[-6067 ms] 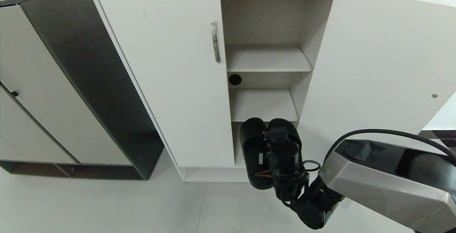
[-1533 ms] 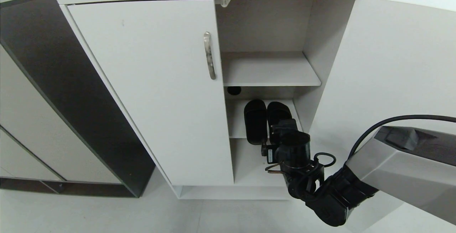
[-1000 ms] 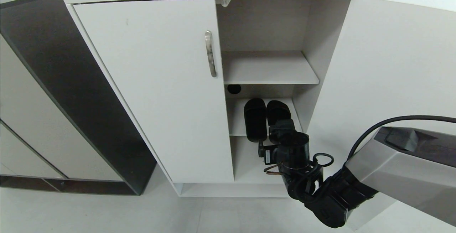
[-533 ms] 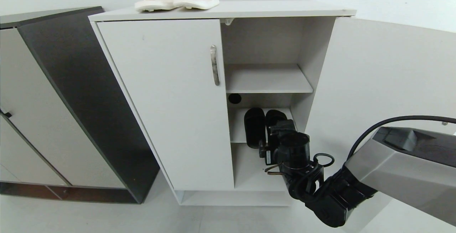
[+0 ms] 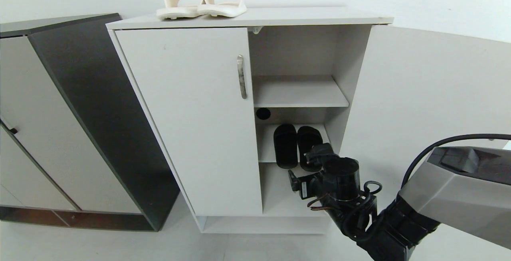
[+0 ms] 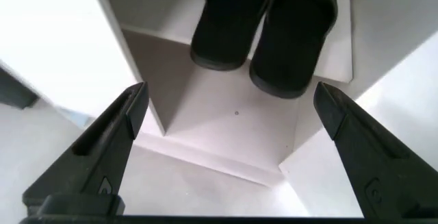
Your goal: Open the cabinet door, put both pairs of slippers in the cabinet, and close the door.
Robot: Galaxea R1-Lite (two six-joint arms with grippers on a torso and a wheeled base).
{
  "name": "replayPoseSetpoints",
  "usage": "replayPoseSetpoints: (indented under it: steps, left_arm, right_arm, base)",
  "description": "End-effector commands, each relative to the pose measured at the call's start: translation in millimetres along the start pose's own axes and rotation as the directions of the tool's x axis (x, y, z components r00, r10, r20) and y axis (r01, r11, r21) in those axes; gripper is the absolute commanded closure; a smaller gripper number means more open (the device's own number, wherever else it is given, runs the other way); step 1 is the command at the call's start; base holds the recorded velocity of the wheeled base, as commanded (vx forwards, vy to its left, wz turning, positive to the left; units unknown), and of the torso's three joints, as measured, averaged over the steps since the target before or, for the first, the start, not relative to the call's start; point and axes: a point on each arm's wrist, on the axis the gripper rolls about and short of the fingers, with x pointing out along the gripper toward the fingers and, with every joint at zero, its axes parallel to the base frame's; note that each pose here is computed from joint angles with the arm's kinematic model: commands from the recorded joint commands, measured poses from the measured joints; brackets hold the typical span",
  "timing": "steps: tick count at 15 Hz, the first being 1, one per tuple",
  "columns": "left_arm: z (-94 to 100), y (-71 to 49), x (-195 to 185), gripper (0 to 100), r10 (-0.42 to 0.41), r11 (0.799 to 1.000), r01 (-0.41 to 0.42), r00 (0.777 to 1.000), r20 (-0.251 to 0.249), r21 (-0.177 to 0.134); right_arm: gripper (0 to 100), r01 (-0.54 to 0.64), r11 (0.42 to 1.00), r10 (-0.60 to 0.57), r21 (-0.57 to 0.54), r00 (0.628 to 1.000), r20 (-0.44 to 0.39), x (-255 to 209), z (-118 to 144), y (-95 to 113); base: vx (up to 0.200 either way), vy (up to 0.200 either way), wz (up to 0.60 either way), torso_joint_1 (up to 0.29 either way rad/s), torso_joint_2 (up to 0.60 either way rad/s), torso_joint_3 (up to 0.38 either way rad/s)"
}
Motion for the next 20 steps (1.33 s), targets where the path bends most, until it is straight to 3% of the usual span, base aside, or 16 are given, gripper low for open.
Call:
replayPoseSetpoints:
  steps: [1, 3, 20]
  left_arm:
    - [0.4, 0.0, 0, 100, 0.0, 1.0, 0.0, 1.0, -0.001, -0.001]
    - [0.0, 0.0, 0, 100, 0.002, 1.0, -0.002, 1.0, -0.002, 0.001]
    - [0.4, 0.0, 0, 100, -0.001, 1.0, 0.001, 1.0, -0.001, 0.001]
  right_arm:
    - [0, -0.006, 1.0, 0.006, -0.012, 1.0, -0.002, -4, 0, -1]
    - [0, -0.014, 1.0, 0.014, -0.014, 1.0, 0.005, -3, -3, 0]
    - [0, -0.049, 0.997, 0.049, -0.06, 0.999, 0.009, -11, -22, 3]
  base:
    - [0.0, 0.0, 0.0, 0.0, 0.0, 0.0]
    - [0.0, 0.0, 0.0, 0.0, 0.0, 0.0]
    - [0.0, 0.2, 0.0, 0.002, 0.0, 0.003]
